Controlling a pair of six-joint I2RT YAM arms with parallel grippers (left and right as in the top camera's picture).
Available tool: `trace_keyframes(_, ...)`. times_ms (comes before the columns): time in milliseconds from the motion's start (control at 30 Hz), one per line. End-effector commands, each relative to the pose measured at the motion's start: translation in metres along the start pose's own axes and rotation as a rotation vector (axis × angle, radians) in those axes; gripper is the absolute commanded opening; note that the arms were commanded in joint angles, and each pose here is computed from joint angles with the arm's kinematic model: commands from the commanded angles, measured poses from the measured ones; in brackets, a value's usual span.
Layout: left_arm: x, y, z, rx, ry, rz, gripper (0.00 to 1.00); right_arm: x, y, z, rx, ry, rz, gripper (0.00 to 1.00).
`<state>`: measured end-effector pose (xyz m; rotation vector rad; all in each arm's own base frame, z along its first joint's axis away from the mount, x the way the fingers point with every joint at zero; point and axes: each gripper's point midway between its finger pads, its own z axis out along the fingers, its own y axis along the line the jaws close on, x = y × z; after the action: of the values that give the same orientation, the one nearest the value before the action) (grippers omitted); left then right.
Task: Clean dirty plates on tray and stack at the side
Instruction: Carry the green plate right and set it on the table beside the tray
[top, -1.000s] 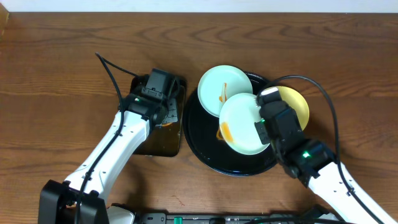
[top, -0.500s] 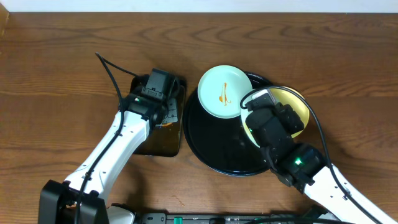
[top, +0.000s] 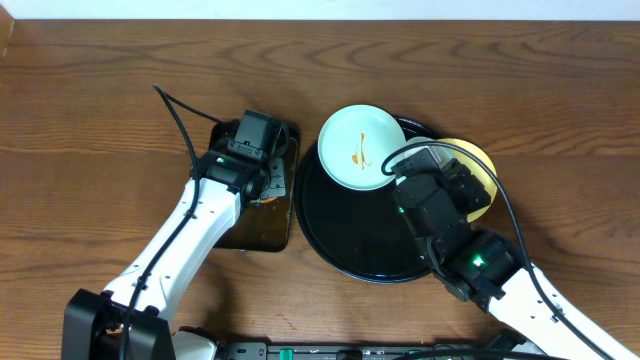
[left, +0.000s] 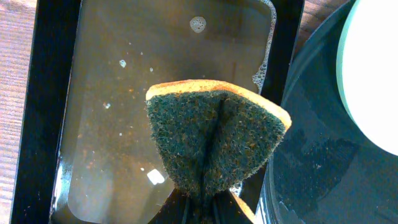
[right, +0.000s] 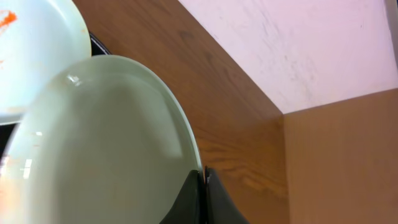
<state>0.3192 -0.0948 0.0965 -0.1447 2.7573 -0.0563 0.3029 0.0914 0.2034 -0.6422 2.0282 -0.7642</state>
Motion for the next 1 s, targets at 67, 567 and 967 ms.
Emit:
trace_keyframes(67, 0.003, 0.004, 0.004, -0.019, 0.01, 0.002, 0.08, -0.001, -0.017, 0.007, -0.006, 0.011, 0.227, 0.01)
trace_keyframes(567, 0.003, 0.004, 0.004, -0.019, 0.011, 0.002, 0.08, 0.158, -0.14, 0.072, 0.233, 0.388, 0.843, 0.01)
trace_keyframes(967, 0.003, 0.004, 0.004, -0.019, 0.01, 0.002, 0.08, 0.141, -0.083, 0.1, -0.198, 0.347, 0.978, 0.15)
